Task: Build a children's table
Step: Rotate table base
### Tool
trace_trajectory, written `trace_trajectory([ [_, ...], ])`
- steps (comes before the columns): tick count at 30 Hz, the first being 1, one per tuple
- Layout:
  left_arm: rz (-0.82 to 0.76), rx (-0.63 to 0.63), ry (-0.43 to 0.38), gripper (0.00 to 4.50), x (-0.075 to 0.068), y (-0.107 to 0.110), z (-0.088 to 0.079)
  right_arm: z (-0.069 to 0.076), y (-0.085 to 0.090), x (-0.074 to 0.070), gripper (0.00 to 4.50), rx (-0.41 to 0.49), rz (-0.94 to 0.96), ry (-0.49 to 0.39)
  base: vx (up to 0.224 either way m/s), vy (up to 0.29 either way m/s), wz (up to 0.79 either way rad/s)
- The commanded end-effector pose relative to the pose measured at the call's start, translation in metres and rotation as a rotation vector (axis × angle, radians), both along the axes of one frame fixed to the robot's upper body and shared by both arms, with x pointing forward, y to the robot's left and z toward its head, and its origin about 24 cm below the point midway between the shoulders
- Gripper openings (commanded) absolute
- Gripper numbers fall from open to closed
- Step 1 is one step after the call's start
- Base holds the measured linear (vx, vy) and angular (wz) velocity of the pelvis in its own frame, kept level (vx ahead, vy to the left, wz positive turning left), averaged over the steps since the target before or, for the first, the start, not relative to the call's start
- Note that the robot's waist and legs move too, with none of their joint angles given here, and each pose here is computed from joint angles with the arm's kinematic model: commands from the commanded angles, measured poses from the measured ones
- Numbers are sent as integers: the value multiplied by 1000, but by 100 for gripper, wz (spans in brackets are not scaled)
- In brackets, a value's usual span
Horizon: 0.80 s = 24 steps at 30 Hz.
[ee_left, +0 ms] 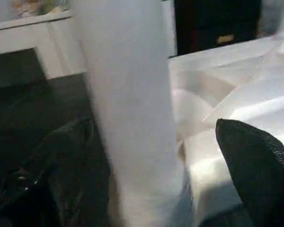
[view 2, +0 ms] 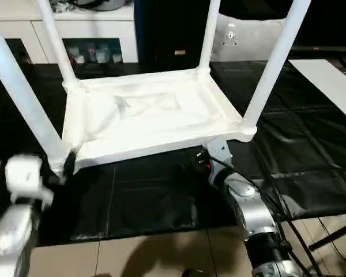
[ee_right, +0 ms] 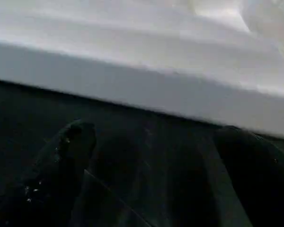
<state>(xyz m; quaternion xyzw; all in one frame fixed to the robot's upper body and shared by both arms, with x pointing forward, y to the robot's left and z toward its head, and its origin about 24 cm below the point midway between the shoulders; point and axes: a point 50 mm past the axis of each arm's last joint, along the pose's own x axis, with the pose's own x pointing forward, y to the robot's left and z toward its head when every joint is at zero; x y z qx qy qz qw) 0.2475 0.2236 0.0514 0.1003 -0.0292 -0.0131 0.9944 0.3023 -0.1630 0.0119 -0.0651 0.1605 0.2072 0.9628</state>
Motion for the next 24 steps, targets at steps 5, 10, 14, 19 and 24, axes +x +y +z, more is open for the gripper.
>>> trace_trajectory([
  [5,-28,-21,41,449,30,19,11,3,-18,11,450,-31,-107,10,0,0,0],
  [10,-178,-141,11,449,50,17,36,6,-24,23,450,-39,-152,0,0,0,0],
  [14,-394,-142,35,449,46,6,41,9,-25,29,450,-28,-160,-17,0,0,0],
  [19,-778,-159,165,449,21,-21,39,12,-18,38,450,-29,-105,-26,0,0,0],
  [24,-998,-205,249,449,3,-48,39,15,4,45,450,-29,20,-30,0,0,0],
])
